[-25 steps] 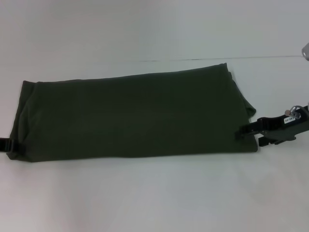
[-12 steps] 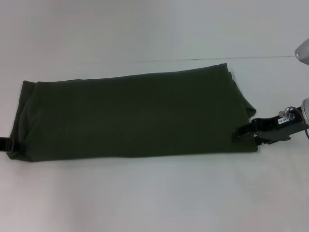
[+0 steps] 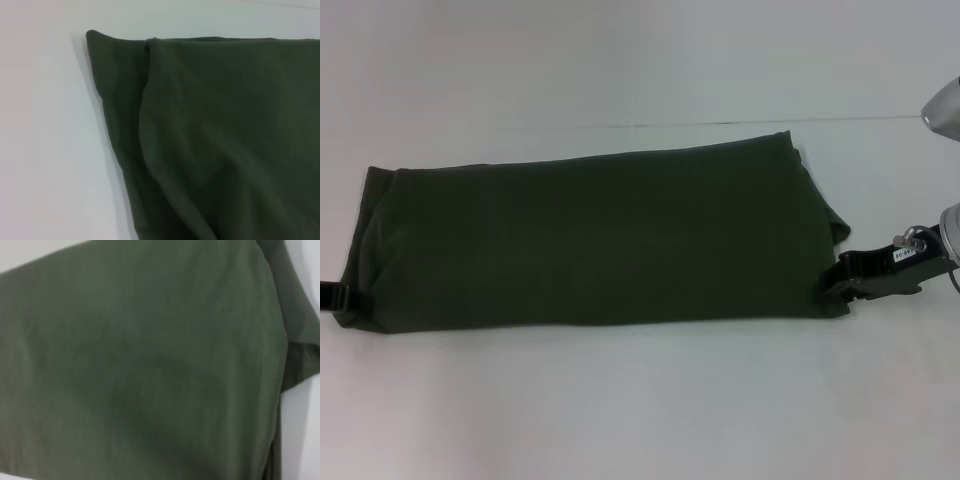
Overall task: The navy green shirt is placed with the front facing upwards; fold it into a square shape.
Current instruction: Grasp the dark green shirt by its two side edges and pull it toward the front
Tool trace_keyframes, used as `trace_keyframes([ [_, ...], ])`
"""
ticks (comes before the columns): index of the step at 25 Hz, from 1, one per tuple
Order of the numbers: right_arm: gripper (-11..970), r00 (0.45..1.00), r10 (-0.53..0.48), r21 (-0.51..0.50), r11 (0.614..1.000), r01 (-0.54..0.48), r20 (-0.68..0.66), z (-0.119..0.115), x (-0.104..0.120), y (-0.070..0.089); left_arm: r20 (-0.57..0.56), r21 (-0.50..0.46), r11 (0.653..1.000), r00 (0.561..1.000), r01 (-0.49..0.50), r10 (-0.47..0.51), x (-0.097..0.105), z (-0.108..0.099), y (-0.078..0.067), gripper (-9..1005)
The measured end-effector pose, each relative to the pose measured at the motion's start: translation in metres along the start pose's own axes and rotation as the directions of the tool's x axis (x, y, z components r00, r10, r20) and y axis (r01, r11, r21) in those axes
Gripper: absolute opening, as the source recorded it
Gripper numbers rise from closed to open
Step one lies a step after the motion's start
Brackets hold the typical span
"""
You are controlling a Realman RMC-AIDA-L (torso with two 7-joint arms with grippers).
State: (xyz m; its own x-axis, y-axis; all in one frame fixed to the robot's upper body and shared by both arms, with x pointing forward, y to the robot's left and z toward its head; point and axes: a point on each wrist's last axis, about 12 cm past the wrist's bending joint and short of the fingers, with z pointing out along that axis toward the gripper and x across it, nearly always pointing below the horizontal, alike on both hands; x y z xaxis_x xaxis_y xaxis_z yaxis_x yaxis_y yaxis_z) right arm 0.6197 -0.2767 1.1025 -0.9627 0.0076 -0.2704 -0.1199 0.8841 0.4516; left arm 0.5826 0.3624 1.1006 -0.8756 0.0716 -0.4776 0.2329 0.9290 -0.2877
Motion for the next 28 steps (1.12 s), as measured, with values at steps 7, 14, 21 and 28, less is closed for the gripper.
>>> trace_keyframes([
  [7,245,1.000,-0.022,0.013,1.000,0.022,0.001,-0.001,-0.003,0.002,0.002,-0.001,1.000,1.000,-0.003,0.003,-0.002,-0.001,0.000,26],
  [14,55,1.000,-0.024,0.018,1.000,0.024,0.005,-0.003,-0.005,0.001,0.005,0.001,1.000,1.000,-0.006,0.006,-0.005,-0.001,-0.001,27],
  [21,36,1.000,-0.030,0.015,0.999,0.030,-0.005,-0.005,-0.004,0.001,0.000,0.008,1.000,1.000,-0.011,0.011,-0.006,-0.002,-0.002,28],
  [28,37,0.997,-0.047,-0.009,0.999,0.046,-0.063,-0.015,0.000,0.002,-0.062,0.014,1.000,0.998,-0.016,0.017,-0.005,-0.010,-0.002,28],
])
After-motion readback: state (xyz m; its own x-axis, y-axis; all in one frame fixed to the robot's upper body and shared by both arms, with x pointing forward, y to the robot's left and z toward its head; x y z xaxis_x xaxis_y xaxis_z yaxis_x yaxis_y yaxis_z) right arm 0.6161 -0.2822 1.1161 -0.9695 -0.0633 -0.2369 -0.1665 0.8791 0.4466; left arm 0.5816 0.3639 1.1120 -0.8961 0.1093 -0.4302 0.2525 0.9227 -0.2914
